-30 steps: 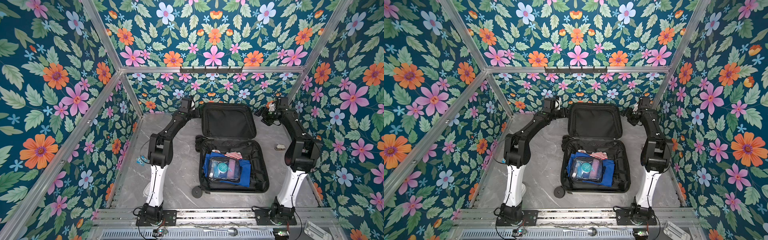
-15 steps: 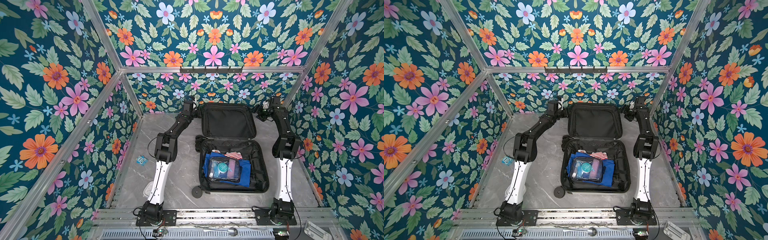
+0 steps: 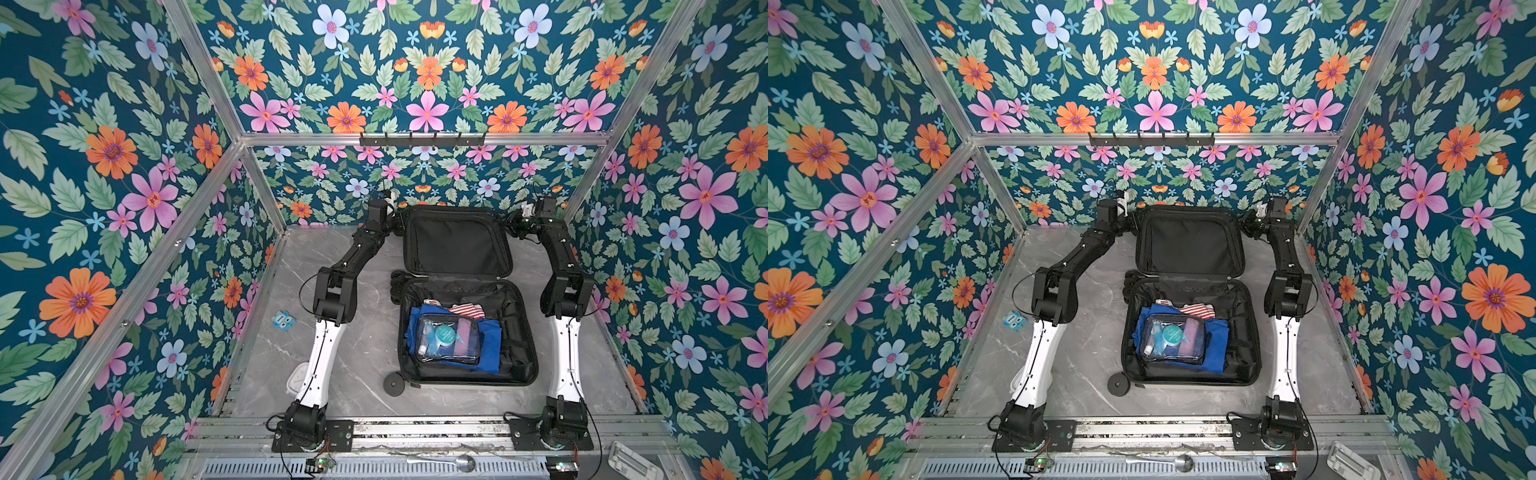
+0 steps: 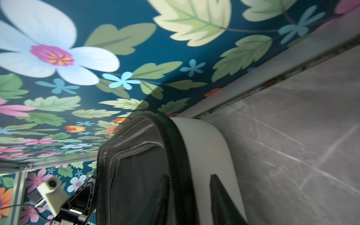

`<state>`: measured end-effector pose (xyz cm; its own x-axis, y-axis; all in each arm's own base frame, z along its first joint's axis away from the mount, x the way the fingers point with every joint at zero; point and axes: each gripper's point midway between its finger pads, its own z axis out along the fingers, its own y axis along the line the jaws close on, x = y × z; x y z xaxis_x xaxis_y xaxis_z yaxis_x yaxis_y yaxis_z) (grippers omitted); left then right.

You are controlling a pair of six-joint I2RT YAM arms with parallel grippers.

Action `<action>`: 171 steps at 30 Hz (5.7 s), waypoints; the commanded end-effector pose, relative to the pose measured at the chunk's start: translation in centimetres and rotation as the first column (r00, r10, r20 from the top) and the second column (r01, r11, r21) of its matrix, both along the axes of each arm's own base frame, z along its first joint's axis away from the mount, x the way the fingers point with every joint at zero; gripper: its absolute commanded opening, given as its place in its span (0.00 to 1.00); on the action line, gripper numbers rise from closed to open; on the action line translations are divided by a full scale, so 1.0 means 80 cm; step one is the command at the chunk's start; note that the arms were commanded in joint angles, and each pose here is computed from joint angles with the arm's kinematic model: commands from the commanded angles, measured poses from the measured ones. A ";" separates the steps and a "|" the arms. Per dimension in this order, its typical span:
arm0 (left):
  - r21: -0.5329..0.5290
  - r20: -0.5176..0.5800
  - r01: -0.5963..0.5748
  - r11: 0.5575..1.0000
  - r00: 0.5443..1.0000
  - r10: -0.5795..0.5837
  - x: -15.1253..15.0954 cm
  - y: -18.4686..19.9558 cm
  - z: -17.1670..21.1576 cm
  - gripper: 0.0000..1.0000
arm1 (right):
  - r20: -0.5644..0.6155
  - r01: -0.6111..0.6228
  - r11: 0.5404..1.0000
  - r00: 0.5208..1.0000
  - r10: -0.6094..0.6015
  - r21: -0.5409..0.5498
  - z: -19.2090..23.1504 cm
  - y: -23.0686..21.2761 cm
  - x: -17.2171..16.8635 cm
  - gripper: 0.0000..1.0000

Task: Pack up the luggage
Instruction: 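Lower both grippers onto the top edge of the upright suitcase lid, then grasp the lid's top edge with both grippers and start tilting it forward, then swing the lid toward the robot with both grippers over the packed items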

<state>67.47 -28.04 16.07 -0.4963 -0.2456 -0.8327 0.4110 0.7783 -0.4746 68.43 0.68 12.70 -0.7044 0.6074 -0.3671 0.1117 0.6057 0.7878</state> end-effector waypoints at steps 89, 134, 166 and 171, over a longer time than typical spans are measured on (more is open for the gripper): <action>0.149 0.404 -0.018 0.989 0.914 -0.045 -0.201 0.045 0.236 0.00 | 0.618 0.030 0.944 0.762 0.191 -0.329 0.292 0.087 -0.203 0.00; 0.290 0.693 -0.237 0.927 0.720 -0.033 -0.218 0.003 0.288 0.00 | 0.781 0.235 0.858 0.569 0.259 -0.456 0.367 0.098 -0.242 0.00; 0.183 0.779 -0.287 0.940 0.626 0.040 -0.269 0.040 0.280 0.00 | 0.791 0.287 0.860 0.580 0.195 -0.423 0.337 0.092 -0.252 0.03; 0.179 0.779 -0.284 0.942 0.626 0.041 -0.286 0.044 0.277 0.00 | 0.787 0.293 0.860 0.589 0.182 -0.418 0.329 0.090 -0.271 0.06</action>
<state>46.30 -22.54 37.15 0.3009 0.0160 -0.9535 0.2921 0.9503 0.1082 47.96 6.07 37.70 0.0072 0.2011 -0.9795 -0.2568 0.9471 0.1925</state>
